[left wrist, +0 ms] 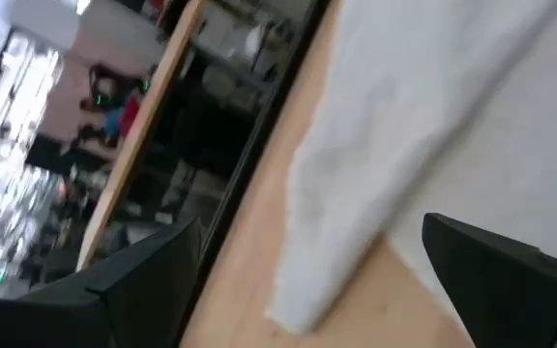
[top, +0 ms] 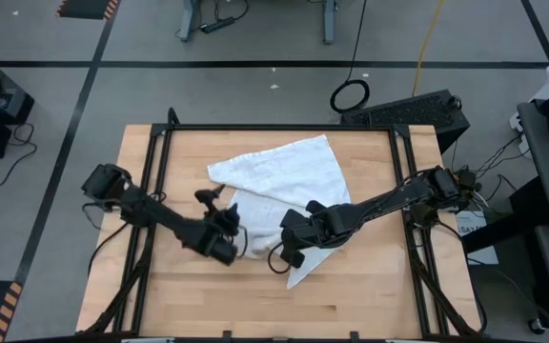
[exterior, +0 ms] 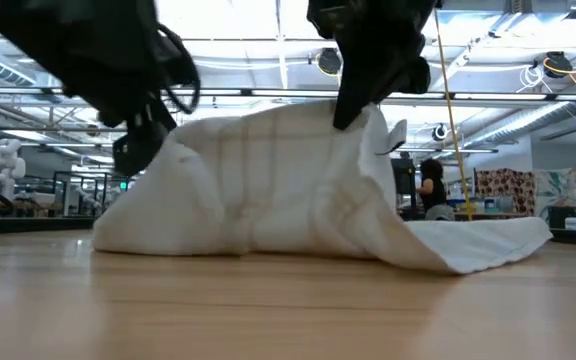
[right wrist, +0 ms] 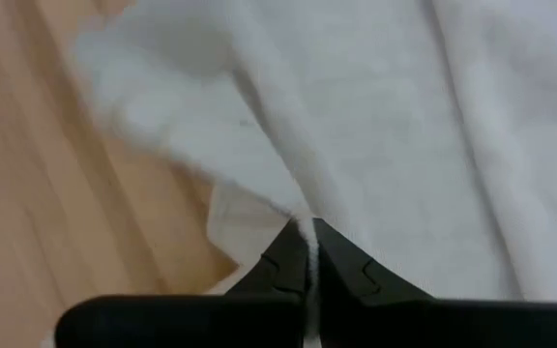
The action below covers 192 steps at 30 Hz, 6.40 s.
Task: Roll towel
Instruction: Roll the white towel
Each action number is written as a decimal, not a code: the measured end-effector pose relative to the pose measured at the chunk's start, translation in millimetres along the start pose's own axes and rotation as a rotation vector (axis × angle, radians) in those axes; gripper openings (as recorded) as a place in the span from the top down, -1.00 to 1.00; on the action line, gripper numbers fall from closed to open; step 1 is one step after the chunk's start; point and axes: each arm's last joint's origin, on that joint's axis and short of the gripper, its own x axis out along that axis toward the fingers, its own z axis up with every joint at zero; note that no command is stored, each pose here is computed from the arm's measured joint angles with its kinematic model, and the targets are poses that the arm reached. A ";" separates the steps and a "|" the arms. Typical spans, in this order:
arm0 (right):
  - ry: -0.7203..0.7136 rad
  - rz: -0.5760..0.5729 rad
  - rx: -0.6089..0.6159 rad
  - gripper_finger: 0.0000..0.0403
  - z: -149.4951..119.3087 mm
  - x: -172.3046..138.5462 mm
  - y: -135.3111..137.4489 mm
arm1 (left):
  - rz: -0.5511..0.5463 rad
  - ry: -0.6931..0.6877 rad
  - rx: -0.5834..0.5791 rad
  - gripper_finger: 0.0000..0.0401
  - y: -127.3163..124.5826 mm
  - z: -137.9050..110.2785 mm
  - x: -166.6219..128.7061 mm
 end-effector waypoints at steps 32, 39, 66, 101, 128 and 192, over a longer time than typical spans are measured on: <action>-0.132 -0.052 0.031 1.00 8.4 0.8 0.0 | -0.173 -0.354 -0.451 -0.96 -130.1 36.0 -27.7; -0.077 -0.076 0.027 1.00 -7.2 -3.3 5.7 | -0.061 -0.288 -0.394 -0.74 -94.6 27.4 -26.9; 0.032 0.020 -0.059 1.00 -35.1 -13.6 27.4 | -0.121 0.054 -0.042 -0.26 -37.7 -9.8 -45.6; 0.056 0.137 -0.140 1.00 -34.6 -14.5 35.6 | -0.414 -0.077 0.242 0.35 -76.5 -37.6 -52.4; 0.180 0.261 -0.209 0.35 -51.8 -21.3 48.0 | -0.918 0.043 0.224 0.99 -40.4 -30.3 -63.9; 0.128 -0.206 0.039 0.96 24.5 90.2 -325.4 | -1.234 0.388 -0.153 0.97 -65.6 -84.7 -137.4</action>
